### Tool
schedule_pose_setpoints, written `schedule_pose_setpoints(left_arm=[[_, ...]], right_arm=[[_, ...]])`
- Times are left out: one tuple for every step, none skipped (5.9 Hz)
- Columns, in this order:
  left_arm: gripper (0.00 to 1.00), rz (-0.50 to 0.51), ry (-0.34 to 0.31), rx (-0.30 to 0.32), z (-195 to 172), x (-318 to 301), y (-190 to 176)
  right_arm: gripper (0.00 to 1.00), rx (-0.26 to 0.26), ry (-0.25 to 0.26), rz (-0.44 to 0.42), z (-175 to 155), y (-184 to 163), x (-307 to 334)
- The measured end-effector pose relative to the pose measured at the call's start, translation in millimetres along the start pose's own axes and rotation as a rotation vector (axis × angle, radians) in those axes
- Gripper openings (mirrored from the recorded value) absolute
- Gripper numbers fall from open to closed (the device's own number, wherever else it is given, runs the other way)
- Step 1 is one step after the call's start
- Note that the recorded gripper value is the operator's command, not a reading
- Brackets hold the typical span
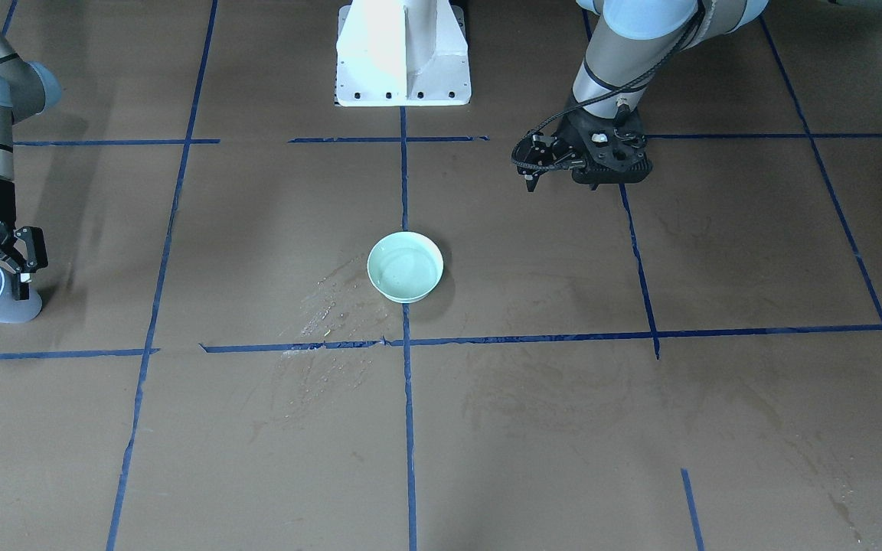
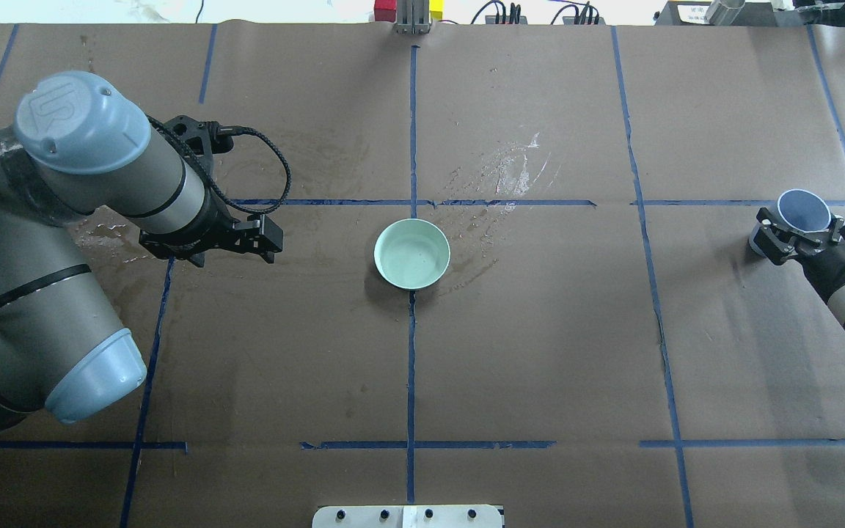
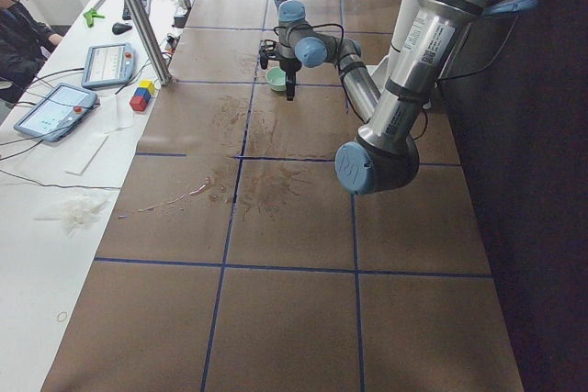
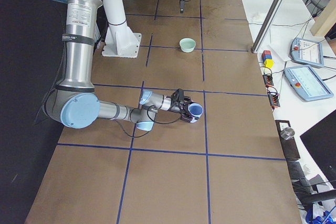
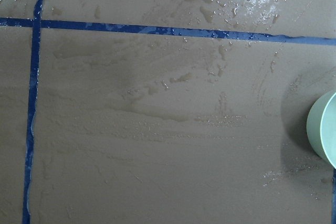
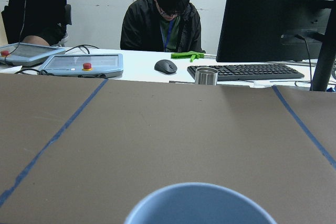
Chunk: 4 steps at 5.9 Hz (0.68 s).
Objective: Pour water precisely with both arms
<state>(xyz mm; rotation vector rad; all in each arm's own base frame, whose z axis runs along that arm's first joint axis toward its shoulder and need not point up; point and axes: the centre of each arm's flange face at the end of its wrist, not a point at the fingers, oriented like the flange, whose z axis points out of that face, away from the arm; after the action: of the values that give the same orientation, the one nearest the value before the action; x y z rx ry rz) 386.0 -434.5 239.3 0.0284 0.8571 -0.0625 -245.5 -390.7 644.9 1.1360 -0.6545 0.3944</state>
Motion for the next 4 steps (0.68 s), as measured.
schedule_pose_setpoints(left_arm=[[1.00, 0.001, -0.001, 0.000, 0.3, -0.3, -0.4], [1.00, 0.001, -0.001, 0.000, 0.5, -0.4, -0.6], [1.00, 0.001, -0.001, 0.000, 0.5, -0.4, -0.6], [1.00, 0.000, -0.001, 0.000, 0.4, -0.4, -0.6]], right_arm=[[1.00, 0.010, -0.004, 0.007, -4.2, -0.7, 5.7], [1.00, 0.016, -0.010, 0.013, -8.7, -1.6, 10.9], [1.00, 0.022, -0.017, 0.020, -11.3, -4.1, 11.1], [1.00, 0.029, -0.026, 0.024, -13.1, -8.5, 7.7]])
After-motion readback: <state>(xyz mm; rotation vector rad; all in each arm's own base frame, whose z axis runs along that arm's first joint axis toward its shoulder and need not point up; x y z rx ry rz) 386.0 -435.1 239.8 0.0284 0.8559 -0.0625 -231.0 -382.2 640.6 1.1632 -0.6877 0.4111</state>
